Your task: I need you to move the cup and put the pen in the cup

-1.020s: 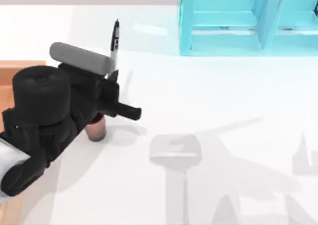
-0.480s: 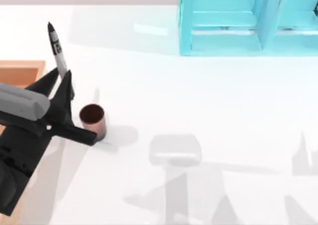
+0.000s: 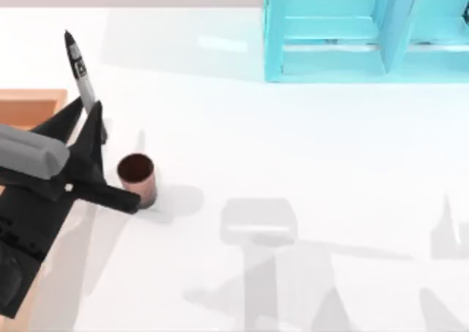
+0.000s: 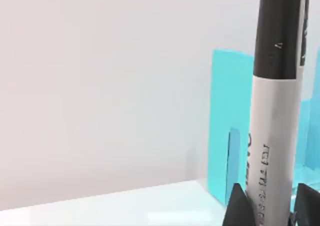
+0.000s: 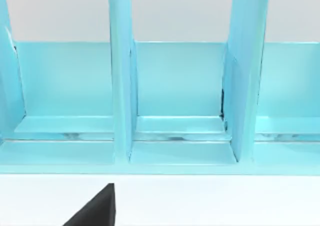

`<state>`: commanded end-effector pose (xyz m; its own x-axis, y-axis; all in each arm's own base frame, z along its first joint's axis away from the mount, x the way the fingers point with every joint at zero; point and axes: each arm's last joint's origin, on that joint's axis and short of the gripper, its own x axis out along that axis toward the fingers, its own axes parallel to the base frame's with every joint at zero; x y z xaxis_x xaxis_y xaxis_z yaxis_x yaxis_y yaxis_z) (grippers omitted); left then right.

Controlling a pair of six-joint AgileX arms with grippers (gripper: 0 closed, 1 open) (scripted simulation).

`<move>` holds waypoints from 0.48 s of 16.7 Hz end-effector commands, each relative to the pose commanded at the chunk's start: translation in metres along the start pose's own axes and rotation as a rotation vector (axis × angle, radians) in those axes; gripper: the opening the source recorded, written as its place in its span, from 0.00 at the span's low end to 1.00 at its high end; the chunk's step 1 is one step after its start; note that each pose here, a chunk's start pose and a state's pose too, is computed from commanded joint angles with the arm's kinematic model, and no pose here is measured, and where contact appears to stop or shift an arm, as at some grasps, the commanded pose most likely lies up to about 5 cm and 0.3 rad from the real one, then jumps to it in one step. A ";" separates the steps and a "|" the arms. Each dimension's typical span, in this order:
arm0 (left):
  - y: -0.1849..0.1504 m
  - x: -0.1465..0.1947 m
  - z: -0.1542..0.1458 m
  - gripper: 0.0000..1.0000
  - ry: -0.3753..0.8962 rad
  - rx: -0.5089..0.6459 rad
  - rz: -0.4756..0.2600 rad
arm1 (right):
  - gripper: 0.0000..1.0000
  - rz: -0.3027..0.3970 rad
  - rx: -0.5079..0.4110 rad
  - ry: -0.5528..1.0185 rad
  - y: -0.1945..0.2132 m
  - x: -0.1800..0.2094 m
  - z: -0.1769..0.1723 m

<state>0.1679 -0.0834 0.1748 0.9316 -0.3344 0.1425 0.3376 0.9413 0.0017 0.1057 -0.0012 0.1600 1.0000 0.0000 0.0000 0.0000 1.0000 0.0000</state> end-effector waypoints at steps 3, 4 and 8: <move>0.000 0.011 -0.002 0.00 -0.009 -0.001 0.001 | 1.00 0.000 0.000 0.000 0.000 0.000 0.000; 0.000 0.016 -0.006 0.00 0.002 0.000 0.001 | 1.00 0.000 0.000 0.000 0.000 0.000 0.000; 0.000 0.032 -0.019 0.00 0.025 0.003 0.002 | 1.00 0.000 0.000 0.000 0.000 0.000 0.000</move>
<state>0.2000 -0.0946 0.1602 0.9353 -0.3336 0.1175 0.3355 0.9420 0.0041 0.1057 -0.0012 0.1600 1.0000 0.0000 0.0000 0.0000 1.0000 0.0000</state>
